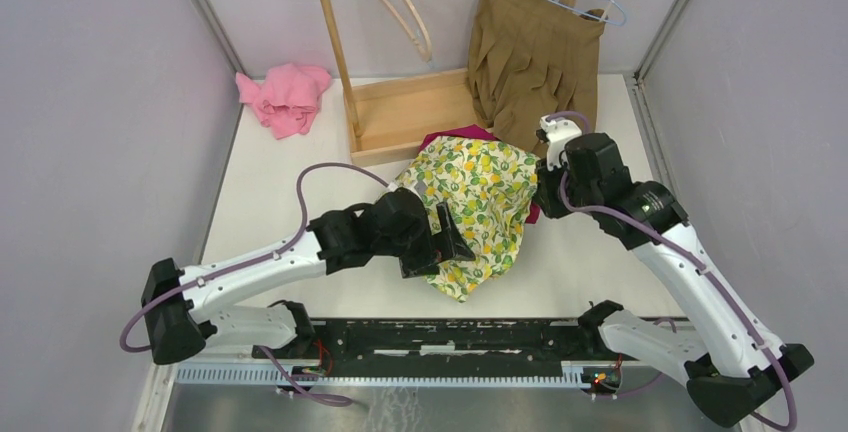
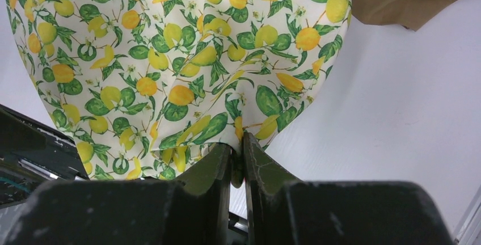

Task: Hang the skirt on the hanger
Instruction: Flatten out the skirt at the bin.

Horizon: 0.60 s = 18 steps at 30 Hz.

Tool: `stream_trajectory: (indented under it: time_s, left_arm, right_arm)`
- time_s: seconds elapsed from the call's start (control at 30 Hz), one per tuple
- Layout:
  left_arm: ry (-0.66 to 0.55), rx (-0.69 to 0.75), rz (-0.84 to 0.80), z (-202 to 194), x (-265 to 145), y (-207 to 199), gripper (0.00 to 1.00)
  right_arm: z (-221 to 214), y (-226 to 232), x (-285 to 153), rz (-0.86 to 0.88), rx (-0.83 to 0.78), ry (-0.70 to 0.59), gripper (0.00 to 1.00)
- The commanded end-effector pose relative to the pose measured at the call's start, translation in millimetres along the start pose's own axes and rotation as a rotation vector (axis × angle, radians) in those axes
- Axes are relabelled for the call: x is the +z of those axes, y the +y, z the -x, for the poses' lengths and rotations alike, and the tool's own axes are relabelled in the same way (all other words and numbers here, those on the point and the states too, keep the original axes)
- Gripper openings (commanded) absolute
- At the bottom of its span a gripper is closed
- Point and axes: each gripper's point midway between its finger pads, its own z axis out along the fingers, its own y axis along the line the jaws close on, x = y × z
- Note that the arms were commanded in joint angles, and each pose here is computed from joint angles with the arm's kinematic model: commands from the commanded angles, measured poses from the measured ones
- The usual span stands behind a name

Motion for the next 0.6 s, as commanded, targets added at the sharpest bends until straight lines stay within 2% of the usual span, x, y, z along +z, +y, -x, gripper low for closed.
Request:
stream_trajectory:
  time_s: [0.0,0.23,0.3,0.43,0.57]
  left_arm:
    - [-0.03,-0.116,-0.012,2.6,1.0,-12.8,0.99]
    - [-0.007,-0.139,0.02,-4.0,21.7,-4.1,0.99]
    - [0.002,-0.131,0.014,-4.9,26.0,-5.0,0.92]
    - [0.006,-0.131,0.014,-5.8,31.3,-5.0,0.87]
    - [-0.004,-0.133,0.018,-4.4,35.8,-2.6,0.77]
  right_arm:
    - [12.5,3.3,-5.2,0.019,0.018,-0.065,0.18]
    - [11.5,7.0,-5.1,0.039,0.026,-0.07,0.18]
    - [11.2,6.8,-6.1,0.038,0.027,-0.071,0.18]
    - [12.3,7.4,-9.2,0.043,0.027,-0.08,0.18]
    - [11.4,8.6,-10.5,0.051,0.03,-0.085,0.18]
